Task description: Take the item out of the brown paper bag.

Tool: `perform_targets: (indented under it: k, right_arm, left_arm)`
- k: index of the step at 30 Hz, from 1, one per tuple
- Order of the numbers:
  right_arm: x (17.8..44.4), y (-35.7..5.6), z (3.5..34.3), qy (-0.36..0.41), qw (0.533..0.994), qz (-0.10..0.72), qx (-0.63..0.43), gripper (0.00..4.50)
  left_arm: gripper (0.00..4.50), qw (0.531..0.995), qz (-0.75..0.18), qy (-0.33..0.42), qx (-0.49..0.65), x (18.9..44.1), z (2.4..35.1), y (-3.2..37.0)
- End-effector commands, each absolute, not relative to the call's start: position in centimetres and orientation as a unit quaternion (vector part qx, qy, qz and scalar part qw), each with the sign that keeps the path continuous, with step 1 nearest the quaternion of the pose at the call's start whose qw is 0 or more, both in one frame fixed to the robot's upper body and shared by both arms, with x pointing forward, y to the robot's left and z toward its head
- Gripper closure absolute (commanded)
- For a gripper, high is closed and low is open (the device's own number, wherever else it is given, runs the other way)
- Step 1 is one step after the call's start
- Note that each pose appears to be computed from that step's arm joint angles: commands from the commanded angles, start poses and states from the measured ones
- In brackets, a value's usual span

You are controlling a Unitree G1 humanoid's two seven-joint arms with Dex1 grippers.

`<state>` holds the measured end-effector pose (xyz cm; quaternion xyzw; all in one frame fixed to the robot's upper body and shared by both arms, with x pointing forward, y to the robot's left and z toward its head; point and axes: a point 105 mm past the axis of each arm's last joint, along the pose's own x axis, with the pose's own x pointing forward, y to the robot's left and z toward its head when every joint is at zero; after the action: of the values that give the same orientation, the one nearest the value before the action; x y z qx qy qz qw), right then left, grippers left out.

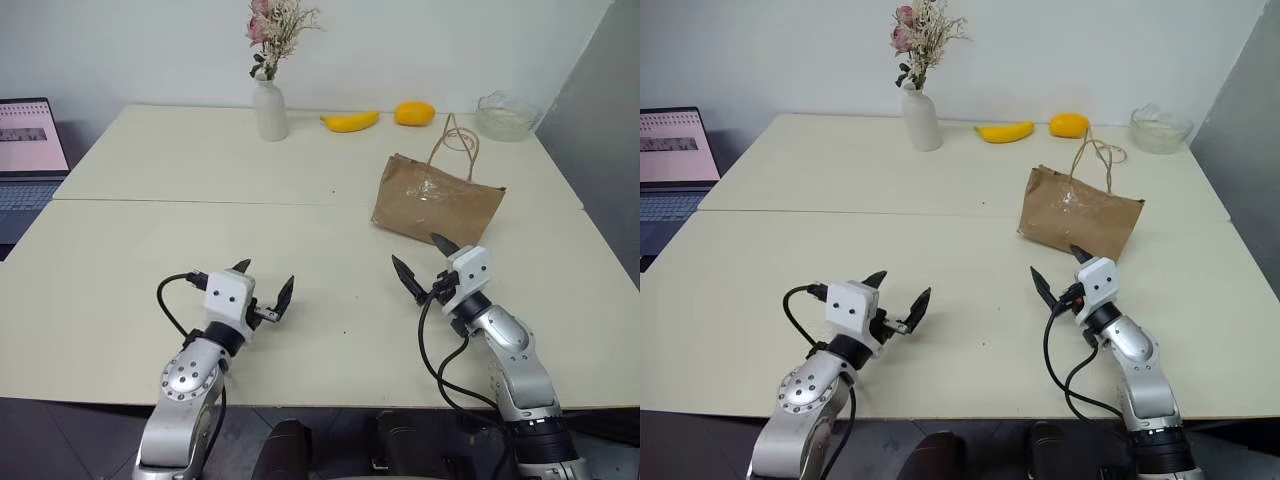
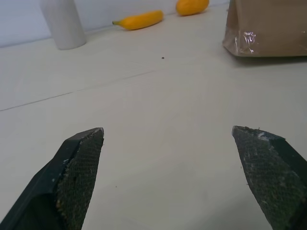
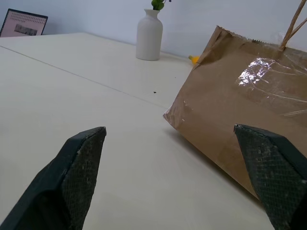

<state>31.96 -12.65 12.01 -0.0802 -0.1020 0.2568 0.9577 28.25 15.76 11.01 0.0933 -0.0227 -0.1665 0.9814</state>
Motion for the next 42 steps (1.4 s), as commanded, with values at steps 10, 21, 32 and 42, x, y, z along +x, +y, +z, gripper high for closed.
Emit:
perform_targets:
  k: [10, 21, 32, 42]
  right_arm:
    - [31.9, -12.5, 12.8, -0.120, 0.956, 0.254, -0.079, 0.00]
    - [32.2, -13.2, 13.6, -0.129, 0.959, 0.239, -0.086, 0.00]
    - [33.0, -17.4, 18.4, -0.159, 0.964, 0.177, -0.123, 0.00]
    - [38.8, -21.5, 22.5, -0.056, 0.955, 0.185, -0.223, 0.00]
  left_arm:
    - [0.01, 0.978, -0.171, -0.057, 0.106, 28.1, 12.8, 15.4]
    - [0.01, 0.960, -0.241, -0.118, 0.082, 28.5, 17.6, 14.2]
    - [0.01, 0.899, -0.406, -0.129, 0.099, 27.9, 21.0, 10.6]
    - [0.01, 0.886, -0.421, -0.157, 0.116, 28.6, 22.2, 9.7]
